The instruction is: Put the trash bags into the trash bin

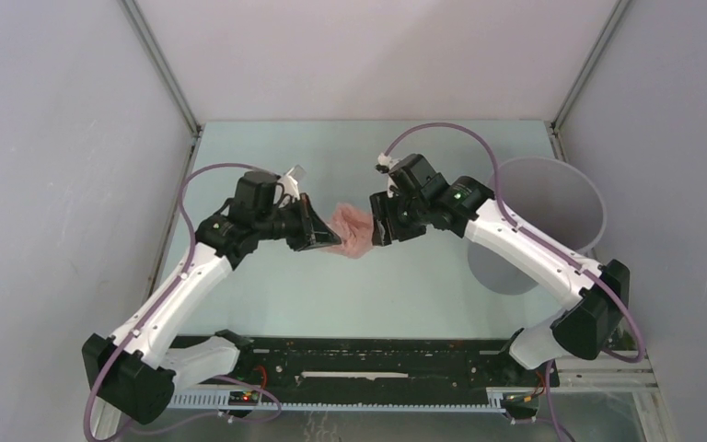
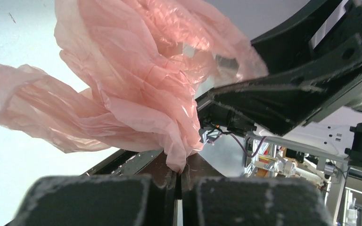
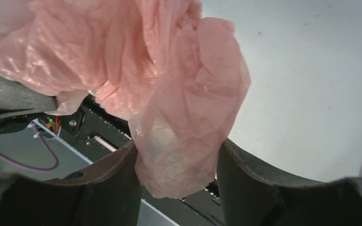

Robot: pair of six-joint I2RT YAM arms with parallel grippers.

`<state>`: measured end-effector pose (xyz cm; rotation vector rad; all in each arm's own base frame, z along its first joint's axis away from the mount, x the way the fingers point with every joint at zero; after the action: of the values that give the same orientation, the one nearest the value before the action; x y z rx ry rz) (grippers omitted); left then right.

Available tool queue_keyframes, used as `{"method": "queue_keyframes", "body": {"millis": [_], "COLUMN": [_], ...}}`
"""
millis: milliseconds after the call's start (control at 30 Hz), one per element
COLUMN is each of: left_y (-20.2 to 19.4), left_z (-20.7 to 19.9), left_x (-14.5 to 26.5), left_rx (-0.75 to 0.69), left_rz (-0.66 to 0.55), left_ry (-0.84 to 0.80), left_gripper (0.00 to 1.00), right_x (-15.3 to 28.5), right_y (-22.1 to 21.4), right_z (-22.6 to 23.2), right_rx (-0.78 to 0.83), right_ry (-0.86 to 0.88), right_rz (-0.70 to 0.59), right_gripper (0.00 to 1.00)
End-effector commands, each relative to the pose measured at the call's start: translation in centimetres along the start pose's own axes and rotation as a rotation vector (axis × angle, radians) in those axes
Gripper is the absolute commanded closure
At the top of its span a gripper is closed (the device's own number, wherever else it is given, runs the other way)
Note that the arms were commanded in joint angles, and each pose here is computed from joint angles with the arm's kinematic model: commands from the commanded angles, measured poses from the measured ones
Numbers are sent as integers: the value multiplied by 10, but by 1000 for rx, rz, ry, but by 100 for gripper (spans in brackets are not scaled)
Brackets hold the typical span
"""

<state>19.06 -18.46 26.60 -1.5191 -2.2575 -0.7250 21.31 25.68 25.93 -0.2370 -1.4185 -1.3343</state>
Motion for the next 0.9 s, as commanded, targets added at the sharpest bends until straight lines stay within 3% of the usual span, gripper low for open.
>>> {"method": "queue_keyframes", "body": {"millis": [0, 433, 467, 567, 633, 800, 867], "left_y": [-8, -21, -21, -20, -20, -20, -21], "left_z": [-6, -5, -6, -6, -5, 9, 18], "left_x": [16, 27, 28, 29, 30, 30, 30], "left_rx": [-65, -37, -39, -49, -53, -63, -63], "left_rz": [-9, -47, -49, -63, -77, -145, -169], "left_ry": [-31, -81, -85, -81, -72, -20, 5], "left_gripper": [100, 100, 100, 100, 100, 100, 100], "right_x": [31, 25, 24, 25, 30, 56, 72], "right_y": [8, 10, 9, 6, 3, -6, -7], "right_z": [-7, 6, 6, 4, -3, -36, -49], "right_rx": [-4, -18, -19, -20, -22, -83, -110], "right_ry": [-68, 69, 75, 65, 32, -58, -83], "right_rz": [-122, -157, -152, -143, -152, -220, -275], "right_gripper": [36, 37, 41, 68, 80, 99, 100]}}
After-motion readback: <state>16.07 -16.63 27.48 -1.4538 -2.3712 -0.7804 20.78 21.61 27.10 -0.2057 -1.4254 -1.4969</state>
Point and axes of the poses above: each gripper's point midway between its finger pads, its own x axis back along the fingers, its own z axis along the line the jaws close on, y = z × x, the point moved 6 cm from there along x, back along the fingers, and after that the axes turned 8 degrees about x, right-handed, at the moved point
